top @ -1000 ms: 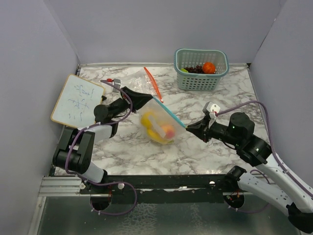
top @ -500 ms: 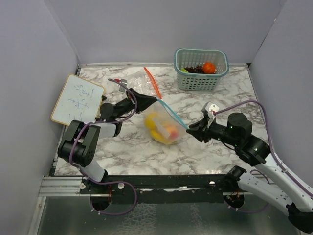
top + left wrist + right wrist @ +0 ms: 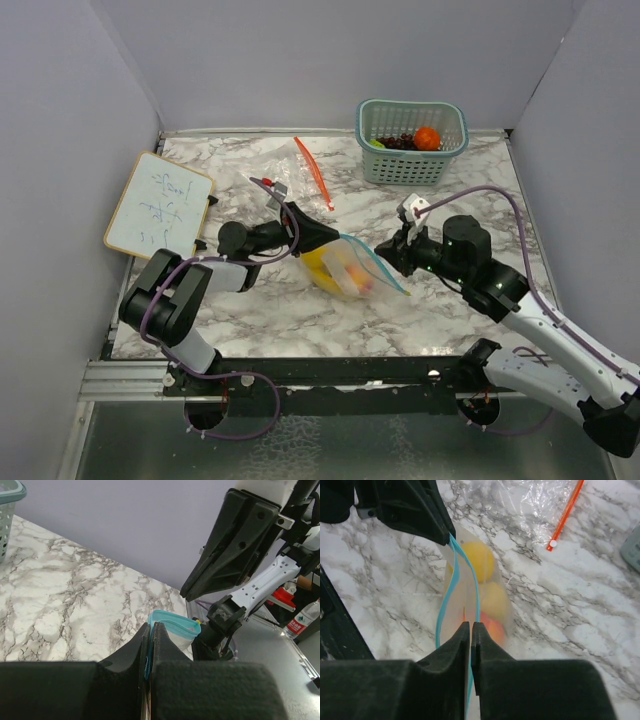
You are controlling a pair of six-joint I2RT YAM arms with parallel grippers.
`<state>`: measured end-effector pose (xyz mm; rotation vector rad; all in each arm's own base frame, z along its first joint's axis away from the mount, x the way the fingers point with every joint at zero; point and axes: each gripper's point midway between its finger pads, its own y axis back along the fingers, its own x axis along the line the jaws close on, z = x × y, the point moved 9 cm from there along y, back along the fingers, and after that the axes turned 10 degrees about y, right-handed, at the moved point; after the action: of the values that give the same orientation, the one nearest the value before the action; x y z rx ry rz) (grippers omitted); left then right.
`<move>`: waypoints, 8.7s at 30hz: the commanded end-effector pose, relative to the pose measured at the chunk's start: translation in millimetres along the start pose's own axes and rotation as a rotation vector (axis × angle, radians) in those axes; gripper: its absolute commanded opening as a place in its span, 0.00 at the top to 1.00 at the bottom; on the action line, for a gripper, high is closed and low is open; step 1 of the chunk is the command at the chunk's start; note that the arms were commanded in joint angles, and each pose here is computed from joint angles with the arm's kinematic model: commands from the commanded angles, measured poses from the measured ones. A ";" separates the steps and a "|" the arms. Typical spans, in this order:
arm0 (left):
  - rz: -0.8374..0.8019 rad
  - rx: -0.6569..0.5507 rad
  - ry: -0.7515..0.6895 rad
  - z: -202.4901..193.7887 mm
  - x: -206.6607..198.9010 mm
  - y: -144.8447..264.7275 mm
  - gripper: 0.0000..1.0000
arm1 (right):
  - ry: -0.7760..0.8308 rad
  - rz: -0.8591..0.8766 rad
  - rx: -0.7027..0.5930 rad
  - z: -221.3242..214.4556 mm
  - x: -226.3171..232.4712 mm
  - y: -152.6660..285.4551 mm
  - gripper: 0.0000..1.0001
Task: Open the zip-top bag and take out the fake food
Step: Unzip the zipper food storage bag at the center of the board, then pick up the fake fruit from the zipper food storage bag.
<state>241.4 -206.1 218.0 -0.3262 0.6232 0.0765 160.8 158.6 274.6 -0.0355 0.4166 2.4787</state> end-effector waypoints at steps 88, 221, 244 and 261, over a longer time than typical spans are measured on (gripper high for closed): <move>-0.199 -0.046 -0.193 5.3 -36.4 -17.9 1.00 | -0.267 -0.415 0.616 -140.0 -14.7 -69.3 0.32; 0.502 0.032 0.163 -144.6 77.7 -19.7 0.84 | -0.462 -0.226 0.004 14.9 -19.1 -41.2 0.69; 0.516 -0.160 0.109 -132.9 33.9 35.3 0.01 | -0.511 -0.200 -0.092 19.6 -15.7 -40.2 0.69; 0.340 -0.256 -0.057 -63.8 9.0 51.0 0.10 | -0.403 -0.234 -0.039 13.8 -14.7 -10.6 0.69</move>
<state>201.9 -184.0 98.0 -0.2793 0.8169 0.6590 182.5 169.0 289.6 0.4302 0.1015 2.1922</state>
